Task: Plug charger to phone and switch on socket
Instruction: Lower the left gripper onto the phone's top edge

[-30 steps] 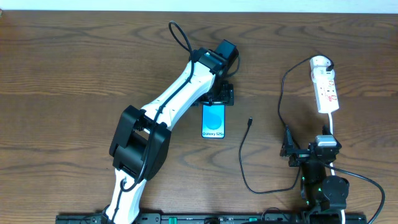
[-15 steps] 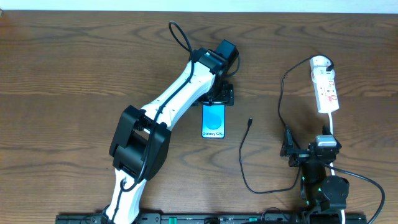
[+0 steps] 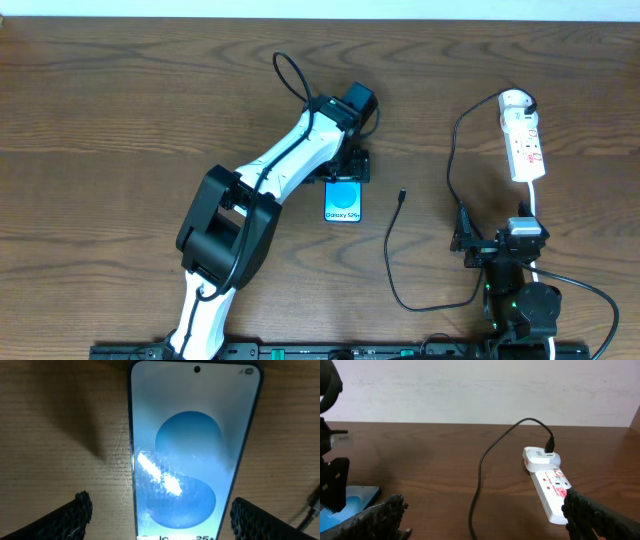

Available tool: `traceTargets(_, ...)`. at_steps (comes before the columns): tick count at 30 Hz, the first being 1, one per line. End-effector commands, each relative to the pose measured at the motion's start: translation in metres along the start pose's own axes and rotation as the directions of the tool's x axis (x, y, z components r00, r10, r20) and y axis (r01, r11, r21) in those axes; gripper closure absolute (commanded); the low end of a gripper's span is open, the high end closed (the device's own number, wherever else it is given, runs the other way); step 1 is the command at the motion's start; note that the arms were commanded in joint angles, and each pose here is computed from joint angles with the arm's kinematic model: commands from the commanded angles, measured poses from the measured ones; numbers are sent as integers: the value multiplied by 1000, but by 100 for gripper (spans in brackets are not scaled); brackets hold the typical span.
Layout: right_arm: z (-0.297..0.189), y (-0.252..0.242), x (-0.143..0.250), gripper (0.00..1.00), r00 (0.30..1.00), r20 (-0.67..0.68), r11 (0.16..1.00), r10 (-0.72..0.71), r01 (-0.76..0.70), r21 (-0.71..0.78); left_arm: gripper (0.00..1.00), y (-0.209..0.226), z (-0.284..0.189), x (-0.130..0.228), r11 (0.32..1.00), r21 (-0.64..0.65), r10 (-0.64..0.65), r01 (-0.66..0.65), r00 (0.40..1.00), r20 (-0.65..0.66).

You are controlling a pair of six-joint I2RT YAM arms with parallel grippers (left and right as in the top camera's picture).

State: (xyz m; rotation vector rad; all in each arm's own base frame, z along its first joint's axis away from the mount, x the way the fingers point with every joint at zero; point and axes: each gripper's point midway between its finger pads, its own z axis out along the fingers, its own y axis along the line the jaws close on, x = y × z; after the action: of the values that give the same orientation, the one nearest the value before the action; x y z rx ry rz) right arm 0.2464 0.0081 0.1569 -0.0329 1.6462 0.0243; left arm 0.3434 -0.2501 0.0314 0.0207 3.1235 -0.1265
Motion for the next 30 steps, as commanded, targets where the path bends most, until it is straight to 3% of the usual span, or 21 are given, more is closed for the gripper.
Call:
traceTargets(1, 0, 1, 1, 1, 1000, 0, 1000, 11, -11, -2, 10, 4, 9, 1, 1000, -16, -13, 13, 1000, -8)
traceTargets(30, 0, 1, 1, 1, 1000, 0, 1000, 10, -10, -2, 10, -7, 15, -1, 1000, 22, -17, 16, 1000, 14)
